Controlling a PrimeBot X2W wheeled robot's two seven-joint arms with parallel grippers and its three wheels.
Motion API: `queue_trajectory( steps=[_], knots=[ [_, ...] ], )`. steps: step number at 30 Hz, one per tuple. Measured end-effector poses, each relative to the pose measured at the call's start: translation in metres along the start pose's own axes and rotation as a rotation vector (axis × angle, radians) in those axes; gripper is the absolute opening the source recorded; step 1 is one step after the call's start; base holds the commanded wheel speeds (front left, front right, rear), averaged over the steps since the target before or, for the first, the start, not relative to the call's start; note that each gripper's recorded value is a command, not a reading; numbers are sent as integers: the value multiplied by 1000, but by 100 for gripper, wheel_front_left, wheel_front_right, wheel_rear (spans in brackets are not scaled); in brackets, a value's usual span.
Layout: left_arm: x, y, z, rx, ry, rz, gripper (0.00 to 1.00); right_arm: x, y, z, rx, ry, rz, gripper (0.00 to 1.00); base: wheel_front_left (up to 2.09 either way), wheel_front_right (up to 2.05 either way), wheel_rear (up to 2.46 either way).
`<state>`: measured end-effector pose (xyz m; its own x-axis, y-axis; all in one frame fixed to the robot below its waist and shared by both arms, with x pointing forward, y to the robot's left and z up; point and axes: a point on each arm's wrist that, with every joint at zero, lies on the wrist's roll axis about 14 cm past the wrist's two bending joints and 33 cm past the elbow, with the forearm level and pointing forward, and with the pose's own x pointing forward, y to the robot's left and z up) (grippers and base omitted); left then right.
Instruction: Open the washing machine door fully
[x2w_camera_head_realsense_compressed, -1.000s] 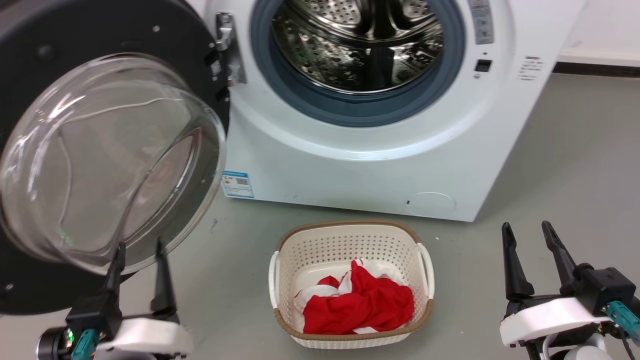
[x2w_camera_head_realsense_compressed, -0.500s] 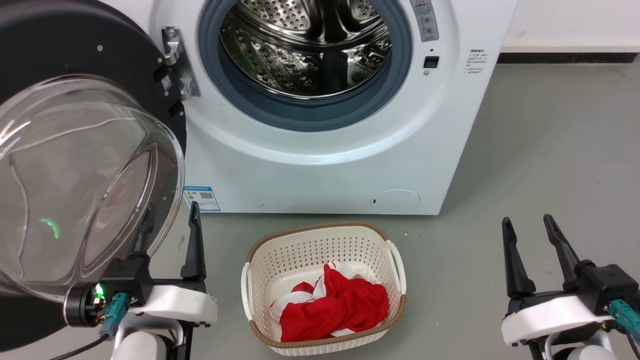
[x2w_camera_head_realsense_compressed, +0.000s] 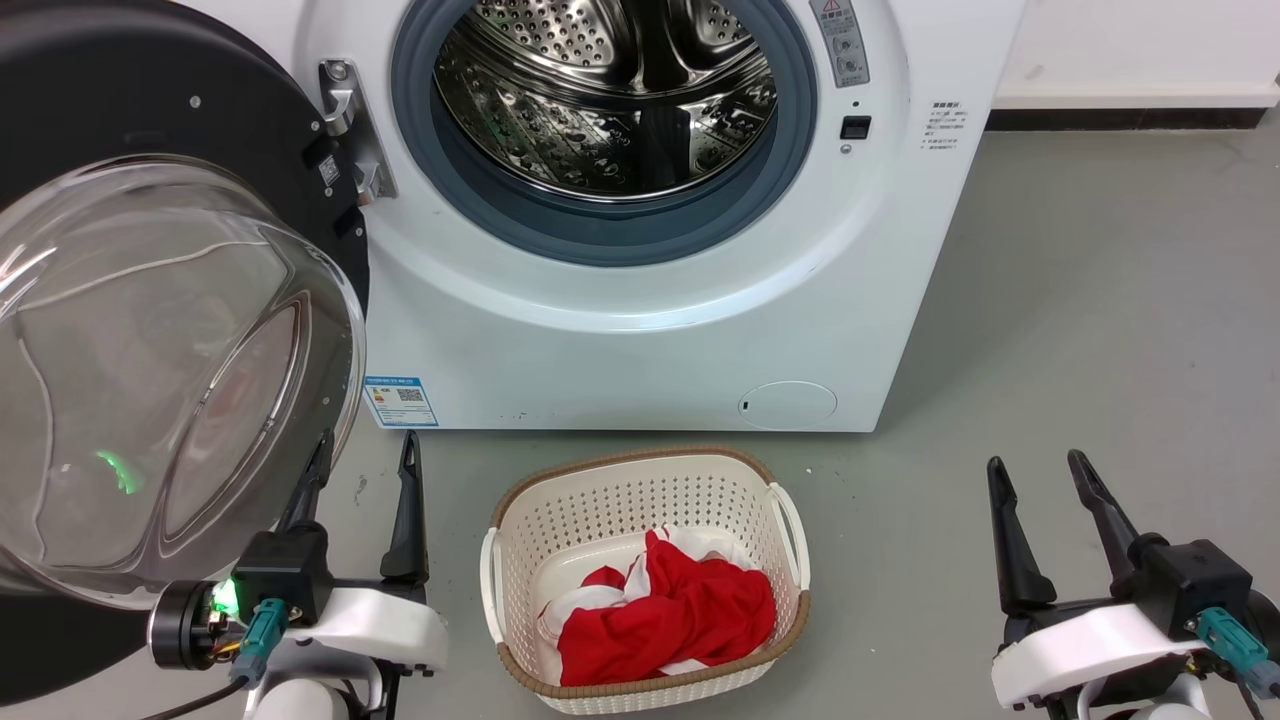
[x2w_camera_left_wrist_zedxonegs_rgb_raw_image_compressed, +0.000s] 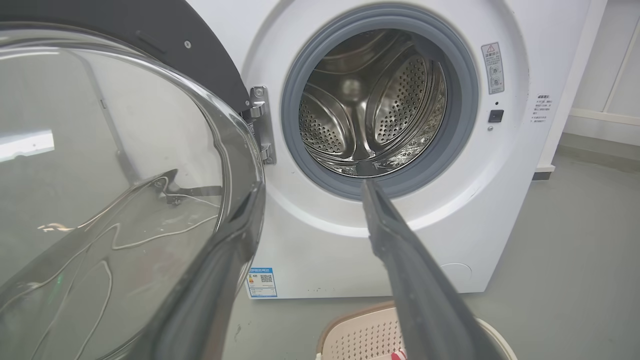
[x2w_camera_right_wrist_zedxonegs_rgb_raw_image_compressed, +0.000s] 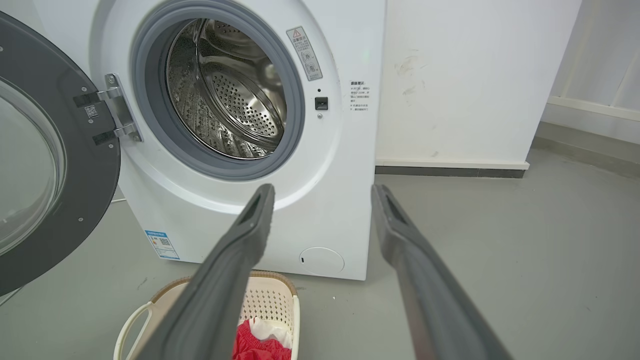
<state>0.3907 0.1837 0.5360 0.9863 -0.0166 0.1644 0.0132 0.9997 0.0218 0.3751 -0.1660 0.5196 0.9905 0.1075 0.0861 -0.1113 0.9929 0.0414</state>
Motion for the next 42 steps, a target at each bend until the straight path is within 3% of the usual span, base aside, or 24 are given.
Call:
queue_trajectory(
  steps=[17,18,22,42],
  knots=[
    [-2,0,-3,2,8,-2,100,0,-2,-1,3,2,-5,100,0,0,0],
    [-2,0,-4,1,13,-2,0,0,-2,-3,3,7,-5,0,0,0,0],
    [-11,0,-24,-25,85,10,0,-7,-3,-19,27,60,-14,0,0,0,0],
    [-14,13,-37,-415,157,106,0,-8,-17,-26,405,86,-107,0,0,0,0]
  ],
)
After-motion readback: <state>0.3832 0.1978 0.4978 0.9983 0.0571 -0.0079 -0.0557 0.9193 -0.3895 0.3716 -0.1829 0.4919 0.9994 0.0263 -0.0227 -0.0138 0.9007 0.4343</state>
